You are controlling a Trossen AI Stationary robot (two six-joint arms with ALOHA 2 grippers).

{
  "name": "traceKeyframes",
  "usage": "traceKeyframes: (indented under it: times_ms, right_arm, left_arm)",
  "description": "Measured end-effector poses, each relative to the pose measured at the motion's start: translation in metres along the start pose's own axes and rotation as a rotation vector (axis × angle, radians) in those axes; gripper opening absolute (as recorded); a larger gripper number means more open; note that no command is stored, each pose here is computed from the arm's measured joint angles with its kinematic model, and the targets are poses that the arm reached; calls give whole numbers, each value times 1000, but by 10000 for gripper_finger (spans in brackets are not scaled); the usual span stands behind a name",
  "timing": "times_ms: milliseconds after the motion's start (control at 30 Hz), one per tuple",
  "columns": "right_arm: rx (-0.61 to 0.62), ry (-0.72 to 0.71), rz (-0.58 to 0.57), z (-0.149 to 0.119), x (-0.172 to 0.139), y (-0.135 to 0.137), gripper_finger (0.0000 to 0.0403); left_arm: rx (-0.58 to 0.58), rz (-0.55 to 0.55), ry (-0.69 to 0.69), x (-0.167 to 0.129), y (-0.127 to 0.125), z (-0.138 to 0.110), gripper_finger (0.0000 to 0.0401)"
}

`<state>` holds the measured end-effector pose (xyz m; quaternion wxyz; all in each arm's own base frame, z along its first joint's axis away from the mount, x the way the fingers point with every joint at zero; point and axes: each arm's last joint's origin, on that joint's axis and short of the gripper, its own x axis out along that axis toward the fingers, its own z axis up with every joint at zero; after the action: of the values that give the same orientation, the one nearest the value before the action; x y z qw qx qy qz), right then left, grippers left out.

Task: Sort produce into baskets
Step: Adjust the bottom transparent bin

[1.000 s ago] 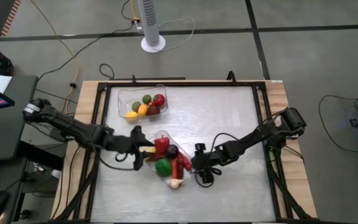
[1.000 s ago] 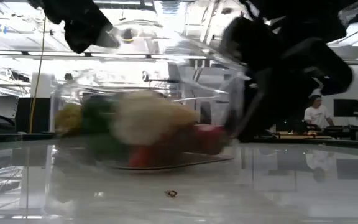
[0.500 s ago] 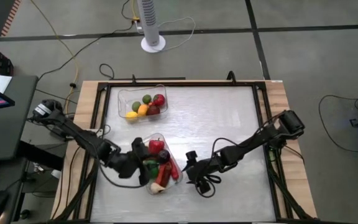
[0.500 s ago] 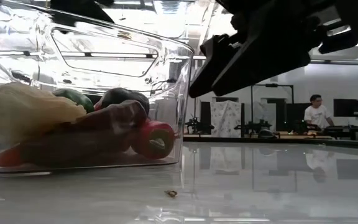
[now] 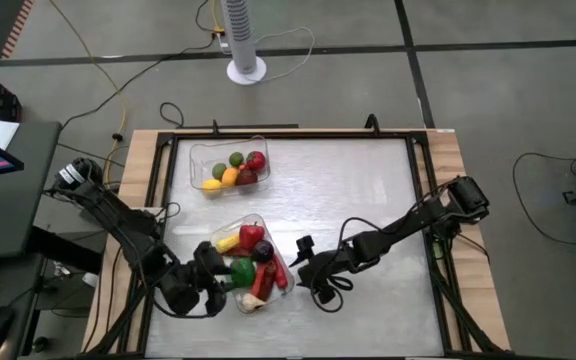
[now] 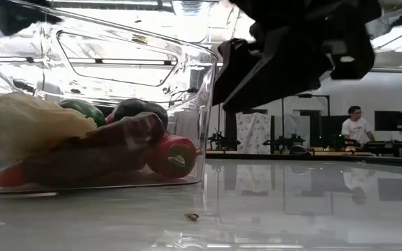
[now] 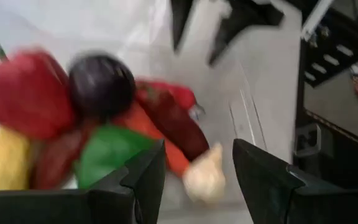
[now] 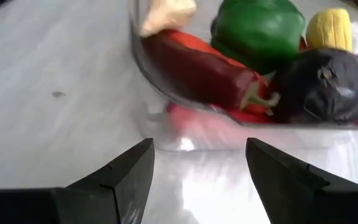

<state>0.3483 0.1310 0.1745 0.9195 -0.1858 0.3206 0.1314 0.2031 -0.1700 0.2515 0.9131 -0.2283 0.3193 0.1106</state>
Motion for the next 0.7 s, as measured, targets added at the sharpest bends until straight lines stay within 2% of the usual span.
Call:
traceKeyframes:
  times_ms: [200, 367, 500, 700]
  right_arm:
    - [49, 65, -15, -11, 5, -16, 279]
    - [79, 34, 44, -14, 6, -17, 279]
    - [77, 3, 43, -14, 7, -16, 279]
    - [103, -44, 52, -10, 7, -17, 279]
  left_arm:
    - [-62, 33, 151, -2, -3, -30, 174]
    - [-111, 178, 282, 8, 1, -59, 174]
    - [-79, 287, 322, 25, 6, -72, 174]
    - [-16, 451, 345, 52, 21, -75, 174]
